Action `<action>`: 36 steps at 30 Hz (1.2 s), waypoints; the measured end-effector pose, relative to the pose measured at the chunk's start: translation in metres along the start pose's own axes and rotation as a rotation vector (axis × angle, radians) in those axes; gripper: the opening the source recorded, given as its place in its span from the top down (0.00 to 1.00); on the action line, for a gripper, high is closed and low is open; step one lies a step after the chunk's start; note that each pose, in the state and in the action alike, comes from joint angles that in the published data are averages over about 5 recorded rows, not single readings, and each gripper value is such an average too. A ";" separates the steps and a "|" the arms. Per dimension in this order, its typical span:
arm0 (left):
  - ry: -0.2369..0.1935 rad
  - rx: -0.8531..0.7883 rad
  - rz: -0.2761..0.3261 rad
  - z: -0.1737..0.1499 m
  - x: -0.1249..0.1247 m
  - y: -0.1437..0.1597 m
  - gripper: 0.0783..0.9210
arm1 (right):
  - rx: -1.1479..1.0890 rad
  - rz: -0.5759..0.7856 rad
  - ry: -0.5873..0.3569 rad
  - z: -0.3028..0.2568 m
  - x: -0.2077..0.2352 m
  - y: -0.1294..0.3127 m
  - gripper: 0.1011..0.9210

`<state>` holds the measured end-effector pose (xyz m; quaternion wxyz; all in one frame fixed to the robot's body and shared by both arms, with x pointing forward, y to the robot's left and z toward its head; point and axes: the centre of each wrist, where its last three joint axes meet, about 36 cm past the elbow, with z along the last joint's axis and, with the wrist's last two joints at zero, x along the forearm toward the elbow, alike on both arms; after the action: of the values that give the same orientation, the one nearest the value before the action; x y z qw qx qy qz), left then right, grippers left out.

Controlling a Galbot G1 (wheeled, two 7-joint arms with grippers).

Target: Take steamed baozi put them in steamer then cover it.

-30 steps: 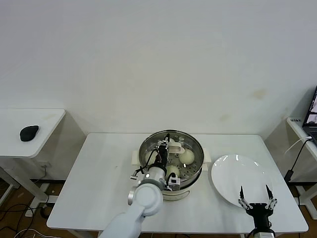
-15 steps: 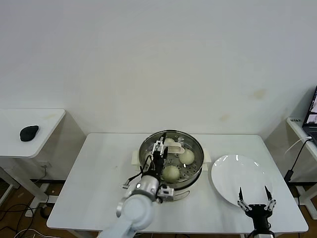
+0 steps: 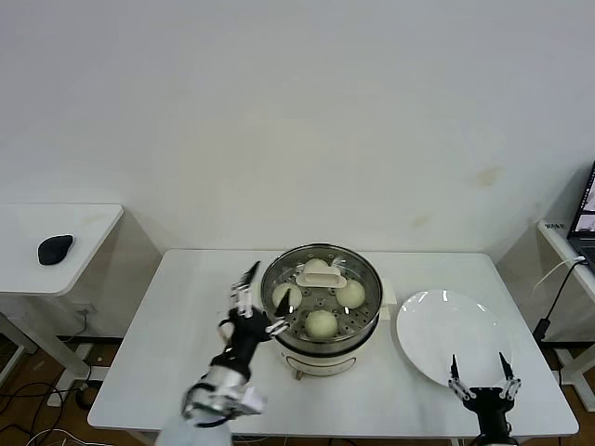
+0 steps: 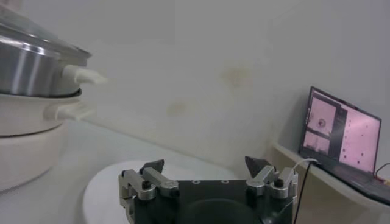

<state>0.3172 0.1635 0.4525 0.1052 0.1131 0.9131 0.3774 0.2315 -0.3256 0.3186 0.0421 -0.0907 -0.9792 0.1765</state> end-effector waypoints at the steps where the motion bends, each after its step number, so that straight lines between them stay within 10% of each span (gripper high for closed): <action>1: 0.008 0.059 -0.015 0.007 0.005 0.002 0.12 | -0.003 -0.005 0.001 0.001 0.001 0.001 0.12; 21: 0.315 0.725 -0.215 0.101 0.120 -0.007 0.12 | -0.086 -0.203 0.026 -0.001 0.027 0.015 0.12; 36: 0.394 0.791 -0.196 0.122 0.157 -0.021 0.12 | -0.152 -0.270 0.043 -0.016 0.047 0.010 0.12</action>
<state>0.1993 0.2748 0.3360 -0.0867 -0.0162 0.9961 0.0021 0.1885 -0.3017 0.3323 0.0796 0.0349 -0.9919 0.0926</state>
